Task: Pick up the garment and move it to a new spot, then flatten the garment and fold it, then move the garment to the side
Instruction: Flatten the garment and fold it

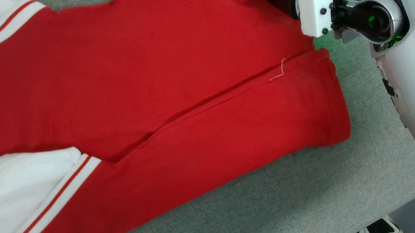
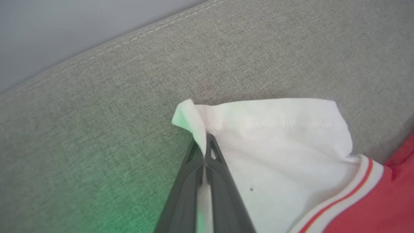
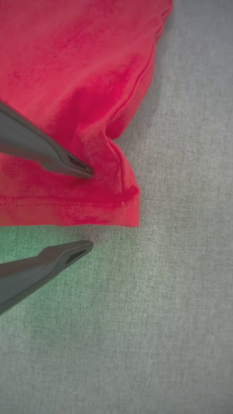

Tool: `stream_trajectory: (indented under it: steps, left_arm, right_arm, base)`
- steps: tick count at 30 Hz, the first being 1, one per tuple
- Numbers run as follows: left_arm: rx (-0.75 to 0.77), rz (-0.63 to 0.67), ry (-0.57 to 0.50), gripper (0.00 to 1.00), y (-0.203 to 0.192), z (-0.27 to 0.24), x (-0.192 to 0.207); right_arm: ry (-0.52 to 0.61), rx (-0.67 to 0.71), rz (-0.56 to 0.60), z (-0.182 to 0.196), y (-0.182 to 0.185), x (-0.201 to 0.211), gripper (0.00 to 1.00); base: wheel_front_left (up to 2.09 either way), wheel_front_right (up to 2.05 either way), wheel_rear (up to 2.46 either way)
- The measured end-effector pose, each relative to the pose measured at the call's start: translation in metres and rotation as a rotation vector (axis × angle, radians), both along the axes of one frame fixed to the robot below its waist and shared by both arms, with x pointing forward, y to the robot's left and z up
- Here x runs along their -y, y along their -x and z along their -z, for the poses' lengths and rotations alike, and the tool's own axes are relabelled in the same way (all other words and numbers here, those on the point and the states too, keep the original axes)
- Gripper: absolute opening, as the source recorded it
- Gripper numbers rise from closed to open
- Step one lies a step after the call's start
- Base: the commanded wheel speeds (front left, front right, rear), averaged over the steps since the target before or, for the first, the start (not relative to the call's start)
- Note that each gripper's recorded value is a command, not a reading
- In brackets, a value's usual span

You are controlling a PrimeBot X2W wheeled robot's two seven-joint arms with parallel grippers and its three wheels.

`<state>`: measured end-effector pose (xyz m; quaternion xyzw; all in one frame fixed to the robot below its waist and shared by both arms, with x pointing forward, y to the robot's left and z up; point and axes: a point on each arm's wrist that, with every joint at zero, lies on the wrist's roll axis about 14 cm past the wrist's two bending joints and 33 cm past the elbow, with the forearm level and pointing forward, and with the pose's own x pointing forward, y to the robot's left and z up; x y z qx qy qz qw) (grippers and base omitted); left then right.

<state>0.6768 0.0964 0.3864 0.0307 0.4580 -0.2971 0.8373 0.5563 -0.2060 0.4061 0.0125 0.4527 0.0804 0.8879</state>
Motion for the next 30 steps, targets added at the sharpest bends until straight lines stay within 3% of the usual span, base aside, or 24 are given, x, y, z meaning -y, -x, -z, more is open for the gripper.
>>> stream_trajectory:
  steps: [4,6,7,19,30]
  left_arm:
    - [0.002,0.006,0.004,0.0,0.001,-0.001,0.001]
    - [0.004,0.004,0.025,0.0,0.002,-0.003,0.004]
    - [0.007,0.001,0.041,0.0,0.002,-0.004,0.006]
    - [0.164,0.012,0.276,0.0,0.017,-0.071,0.034]
    - [0.274,0.096,0.452,0.0,0.107,-0.129,0.034]
  right_arm:
    - [-0.006,-0.023,-0.006,0.007,0.001,0.0,1.0]
    - [-0.01,-0.009,-0.009,0.006,-0.003,-0.001,0.44]
    - [-0.014,-0.002,-0.009,0.007,-0.004,-0.001,0.03]
    - [0.007,0.185,-0.019,-0.017,-0.02,0.007,0.0]
    - [0.001,0.257,-0.125,-0.034,0.015,-0.003,0.0]
  base:
    - [0.0,0.0,0.0]
    - [0.0,0.0,0.0]
    - [0.0,0.0,0.0]
    - [0.0,0.0,0.0]
    - [0.0,0.0,0.0]
